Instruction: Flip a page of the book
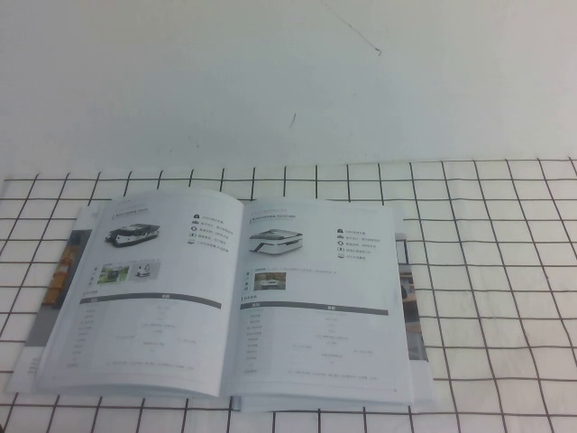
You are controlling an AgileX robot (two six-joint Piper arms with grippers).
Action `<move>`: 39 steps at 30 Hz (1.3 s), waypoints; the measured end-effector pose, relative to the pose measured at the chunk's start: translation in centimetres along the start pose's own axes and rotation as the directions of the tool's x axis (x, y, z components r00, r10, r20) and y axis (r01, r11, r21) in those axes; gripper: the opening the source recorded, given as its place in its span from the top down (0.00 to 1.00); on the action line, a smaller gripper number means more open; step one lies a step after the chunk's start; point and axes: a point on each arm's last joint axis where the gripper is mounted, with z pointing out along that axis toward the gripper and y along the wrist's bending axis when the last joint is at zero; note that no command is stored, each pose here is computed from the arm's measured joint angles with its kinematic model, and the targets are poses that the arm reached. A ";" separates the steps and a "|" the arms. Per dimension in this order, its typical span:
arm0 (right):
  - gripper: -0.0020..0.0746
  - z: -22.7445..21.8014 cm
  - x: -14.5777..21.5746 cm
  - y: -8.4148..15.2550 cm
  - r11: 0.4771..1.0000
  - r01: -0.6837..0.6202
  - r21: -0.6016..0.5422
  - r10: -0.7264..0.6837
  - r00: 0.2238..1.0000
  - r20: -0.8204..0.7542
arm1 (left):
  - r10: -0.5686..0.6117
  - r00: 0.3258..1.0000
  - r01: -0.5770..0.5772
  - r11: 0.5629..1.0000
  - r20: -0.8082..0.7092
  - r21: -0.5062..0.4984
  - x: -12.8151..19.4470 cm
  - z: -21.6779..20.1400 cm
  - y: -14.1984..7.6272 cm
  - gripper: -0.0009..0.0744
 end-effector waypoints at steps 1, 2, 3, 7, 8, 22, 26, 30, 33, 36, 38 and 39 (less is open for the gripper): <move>0.97 0.0 0.0 0.0 1.000 0.000 0.000 0.000 1.000 0.000 | 0.000 1.000 0.000 1.000 0.000 0.000 0.0 0.0 0.0 0.99; 0.97 0.0 0.0 0.0 1.000 0.000 0.000 0.000 1.000 0.000 | 0.000 1.000 0.000 1.000 0.000 0.000 0.0 0.0 0.0 0.99; 0.97 0.0 0.0 0.0 1.000 0.000 0.000 0.000 1.000 0.000 | 0.000 1.000 0.000 1.000 0.000 0.000 0.0 0.0 0.0 0.99; 0.97 0.0 0.0 0.0 1.000 0.000 0.000 0.000 1.000 0.000 | 0.001 1.000 -0.001 1.000 0.000 0.000 0.0 0.0 0.0 0.99; 0.97 0.0 0.0 0.0 1.000 0.000 0.000 0.000 1.000 0.000 | 0.002 1.000 -0.002 1.000 0.000 0.000 0.0 0.0 0.0 0.99; 0.97 -1.2 0.4 -0.3 0.997 -0.004 0.081 -0.003 0.996 0.090 | 0.006 1.000 -0.006 1.000 0.000 0.000 0.0 0.0 0.0 0.99; 0.97 -1.0 1.3 -0.6 0.982 -0.035 0.185 0.008 0.990 0.142 | 0.005 1.000 -0.005 1.000 0.000 -0.001 0.0 0.0 0.0 0.99; 0.97 0.6 3.3 -0.8 0.960 -0.089 0.265 0.026 0.972 0.232 | 0.005 1.000 -0.005 1.000 0.001 -0.004 0.0 0.0 0.0 0.99; 0.97 1.8 4.9 -0.7 0.947 -0.110 0.301 0.021 0.959 0.284 | 0.005 1.000 -0.005 1.000 0.001 -0.004 0.0 0.0 0.0 0.99; 0.97 2.1 5.6 -0.6 0.937 -0.124 0.326 0.006 0.940 0.340 | 0.005 1.000 -0.005 1.000 0.001 -0.004 0.0 0.0 0.0 0.99; 0.97 2.0 5.6 -0.6 0.935 -0.127 0.332 0.002 0.936 0.353 | 0.005 1.000 -0.005 1.000 0.001 -0.004 0.0 0.0 0.0 0.99; 0.97 2.0 5.7 -0.6 0.935 -0.127 0.332 0.002 0.936 0.352 | 0.005 1.000 -0.005 1.000 0.003 -0.003 0.0 0.0 0.0 0.99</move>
